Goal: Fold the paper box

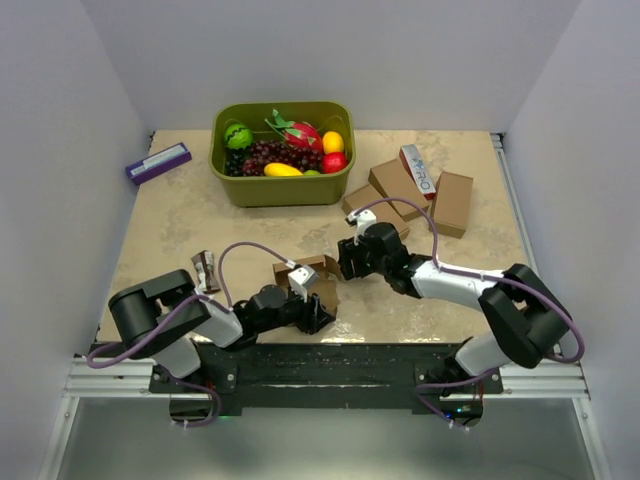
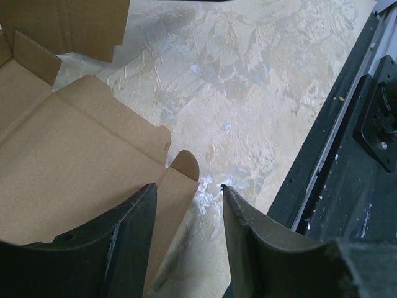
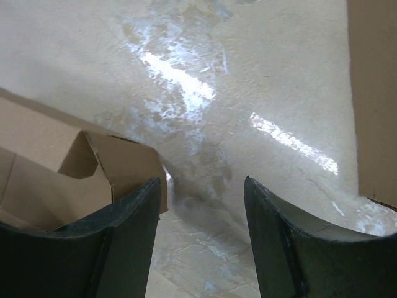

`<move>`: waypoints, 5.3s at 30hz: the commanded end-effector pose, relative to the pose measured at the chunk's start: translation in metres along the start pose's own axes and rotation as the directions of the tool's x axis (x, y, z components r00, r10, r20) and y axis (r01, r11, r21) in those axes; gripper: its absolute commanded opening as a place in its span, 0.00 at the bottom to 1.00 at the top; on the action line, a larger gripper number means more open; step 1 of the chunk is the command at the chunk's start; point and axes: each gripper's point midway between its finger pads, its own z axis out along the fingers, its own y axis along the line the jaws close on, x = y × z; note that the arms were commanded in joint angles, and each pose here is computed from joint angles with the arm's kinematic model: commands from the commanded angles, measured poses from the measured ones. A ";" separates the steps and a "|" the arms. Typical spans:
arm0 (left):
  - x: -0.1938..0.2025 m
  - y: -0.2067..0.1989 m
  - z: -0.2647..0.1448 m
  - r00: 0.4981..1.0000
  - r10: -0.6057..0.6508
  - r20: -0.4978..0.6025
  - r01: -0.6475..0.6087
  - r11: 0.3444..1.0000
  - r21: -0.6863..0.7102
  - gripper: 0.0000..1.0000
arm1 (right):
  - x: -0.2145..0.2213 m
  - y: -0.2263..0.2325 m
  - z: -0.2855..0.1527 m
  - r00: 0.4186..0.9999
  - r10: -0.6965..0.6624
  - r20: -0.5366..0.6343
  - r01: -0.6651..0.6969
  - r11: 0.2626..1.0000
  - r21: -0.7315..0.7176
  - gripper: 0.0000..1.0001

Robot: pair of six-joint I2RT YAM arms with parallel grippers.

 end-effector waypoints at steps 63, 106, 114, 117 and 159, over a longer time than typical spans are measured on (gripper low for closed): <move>-0.089 0.092 -0.110 0.952 -0.270 0.143 0.305 0.829 -0.469 0.92 | -0.022 0.043 -0.018 0.991 -0.049 0.128 0.062 0.993 -0.103 0.65; -0.085 0.106 -0.111 0.886 -0.342 0.312 0.443 0.822 -0.358 0.50 | -0.016 0.064 -0.004 0.987 -0.108 0.119 0.122 0.986 -0.116 0.35; -0.073 0.105 -0.105 0.884 -0.367 0.289 0.453 0.825 -0.339 0.43 | -0.019 0.083 -0.010 0.986 -0.107 0.131 0.128 0.977 -0.169 0.28; -0.072 0.106 -0.104 0.888 -0.365 0.282 0.448 0.827 -0.340 0.42 | -0.018 0.089 -0.009 0.987 -0.103 0.126 0.125 0.975 -0.186 0.27; -0.068 0.116 -0.105 0.952 -0.236 0.194 0.297 0.862 -0.411 0.31 | -0.006 0.096 0.003 1.000 0.017 0.006 -0.017 1.000 -0.023 0.11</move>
